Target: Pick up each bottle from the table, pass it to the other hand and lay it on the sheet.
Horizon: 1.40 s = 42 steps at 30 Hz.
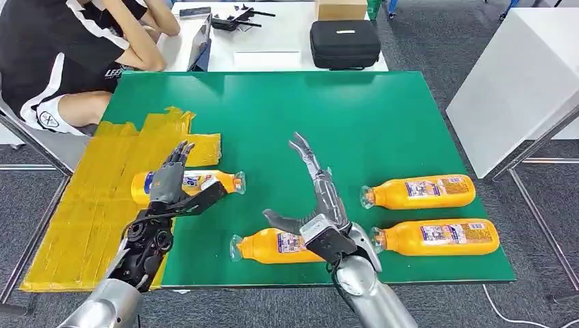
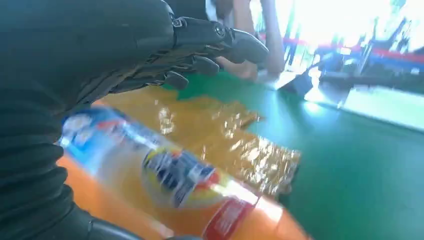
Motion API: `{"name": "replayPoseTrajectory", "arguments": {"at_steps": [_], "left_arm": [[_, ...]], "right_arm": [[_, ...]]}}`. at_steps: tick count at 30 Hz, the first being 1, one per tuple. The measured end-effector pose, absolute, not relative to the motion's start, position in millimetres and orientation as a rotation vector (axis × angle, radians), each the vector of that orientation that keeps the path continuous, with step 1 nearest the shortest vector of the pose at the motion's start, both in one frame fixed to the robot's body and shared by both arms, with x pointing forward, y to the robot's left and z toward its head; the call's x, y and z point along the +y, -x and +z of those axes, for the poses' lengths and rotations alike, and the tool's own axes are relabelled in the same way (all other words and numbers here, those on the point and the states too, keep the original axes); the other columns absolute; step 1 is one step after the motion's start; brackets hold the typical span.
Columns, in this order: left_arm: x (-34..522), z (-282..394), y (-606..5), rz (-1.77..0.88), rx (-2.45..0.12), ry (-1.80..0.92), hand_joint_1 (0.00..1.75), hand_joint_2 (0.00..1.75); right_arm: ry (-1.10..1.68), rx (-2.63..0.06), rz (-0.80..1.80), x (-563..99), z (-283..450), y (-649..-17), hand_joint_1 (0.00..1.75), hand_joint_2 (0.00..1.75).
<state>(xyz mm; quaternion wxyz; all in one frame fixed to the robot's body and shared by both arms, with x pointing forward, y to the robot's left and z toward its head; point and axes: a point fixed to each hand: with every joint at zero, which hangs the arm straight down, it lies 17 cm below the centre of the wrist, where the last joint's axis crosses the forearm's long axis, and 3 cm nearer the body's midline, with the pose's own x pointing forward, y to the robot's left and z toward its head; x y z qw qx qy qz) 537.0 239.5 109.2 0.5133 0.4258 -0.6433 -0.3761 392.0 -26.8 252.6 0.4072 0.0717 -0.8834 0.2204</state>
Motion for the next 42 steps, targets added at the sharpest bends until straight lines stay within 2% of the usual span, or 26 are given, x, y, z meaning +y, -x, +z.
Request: {"name": "replayPoseTrajectory", "arguments": {"at_steps": [7,11,14,18,23,42], "left_arm": [[231.8,138.5,-530.0,-0.847,-1.633,-1.047,0.0,1.75],[215.3,160.9,-516.5,-0.709,-1.794,-0.872,0.0,1.75],[207.7,181.2,-501.5,-0.598,-1.904,-0.775,0.0,1.75],[197.7,210.1,-480.2,-0.447,-2.051,-0.589,0.0,1.75],[196.4,222.5,-464.7,-0.392,-2.101,-0.534,0.0,1.75],[186.0,218.5,-456.9,-0.363,-2.106,-0.477,0.0,1.75]], "right_arm": [[-0.069,-2.214,0.588,-31.7,244.2,-396.0,0.0,1.75],[0.264,-2.076,0.855,-32.1,209.0,-409.8,0.0,1.75],[0.339,-2.013,1.032,-24.9,186.0,-404.8,0.0,1.75],[0.333,-1.965,1.178,-16.9,162.9,-393.7,0.0,1.75],[0.304,-1.894,1.315,-12.9,135.5,-383.2,0.0,1.75],[0.265,-1.711,1.4,-38.7,69.0,-349.2,0.0,1.75]]}}
